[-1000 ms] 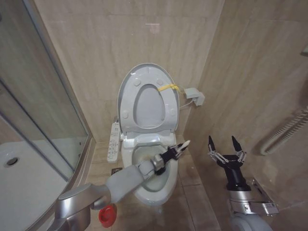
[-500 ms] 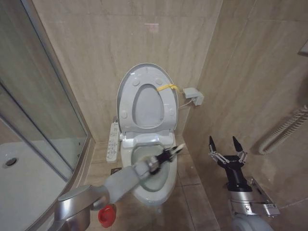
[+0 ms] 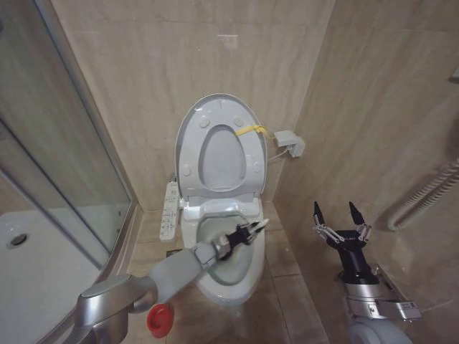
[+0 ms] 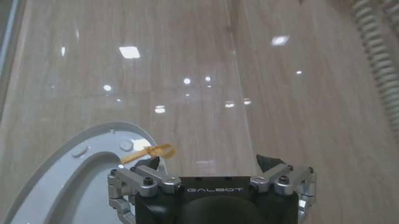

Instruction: Open the toilet lid, clean the toilet bowl with a toilet brush, close the toilet lid, and flush.

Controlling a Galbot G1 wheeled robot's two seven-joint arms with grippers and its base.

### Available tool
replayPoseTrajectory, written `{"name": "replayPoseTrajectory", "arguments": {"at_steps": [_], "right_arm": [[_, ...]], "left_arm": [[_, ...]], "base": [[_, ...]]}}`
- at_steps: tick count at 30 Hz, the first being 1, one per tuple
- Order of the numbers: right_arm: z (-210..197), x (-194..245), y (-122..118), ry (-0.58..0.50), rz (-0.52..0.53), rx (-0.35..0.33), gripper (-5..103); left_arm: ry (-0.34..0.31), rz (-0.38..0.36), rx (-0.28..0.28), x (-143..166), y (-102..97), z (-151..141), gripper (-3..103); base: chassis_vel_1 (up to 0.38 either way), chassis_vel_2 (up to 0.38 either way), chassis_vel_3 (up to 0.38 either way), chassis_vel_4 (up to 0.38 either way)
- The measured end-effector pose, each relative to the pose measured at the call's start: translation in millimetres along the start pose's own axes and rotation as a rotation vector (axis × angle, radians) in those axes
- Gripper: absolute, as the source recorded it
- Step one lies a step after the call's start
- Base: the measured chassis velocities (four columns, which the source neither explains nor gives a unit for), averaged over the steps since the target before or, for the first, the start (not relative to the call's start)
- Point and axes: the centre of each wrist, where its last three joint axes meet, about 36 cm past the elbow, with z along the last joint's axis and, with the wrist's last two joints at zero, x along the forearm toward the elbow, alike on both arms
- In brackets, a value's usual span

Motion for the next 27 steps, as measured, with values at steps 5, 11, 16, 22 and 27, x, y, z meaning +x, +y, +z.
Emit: {"name": "replayPoseTrajectory", "arguments": {"at_steps": [5,11,16,22,27], "right_arm": [[3,-1,-1,0.0,0.005,-0.002,100],[2,-1,-1,0.0,0.004,-0.003,100],[4,-4,-2,-0.003,0.003,-0.003,100],[5,-4,-3,-0.004,0.01,-0.006,100],[5,-6,-6,-0.006,0.006,-0.005,100]], "left_arm": [[-0.129,0.01,0.073,-39,-20.5,-66,19],[0.012,0.009,0.037,16,-16.6,-2,19],[-0.06,0.007,0.05,-14,-26.9,-25,19],[-0.06,0.017,0.037,-11,-26.2,-22,19],[-0.009,-0.01,0.014,8,-13.8,3,19]], "base": [[0.024,0.03,0.005,0.014],[-0.008,-0.012,-0.006,-0.005],[0.0,0.0,0.0,0.0],[-0.01,-0.007,-0.004,-0.005],[0.02,0.015,0.002,0.014]]}}
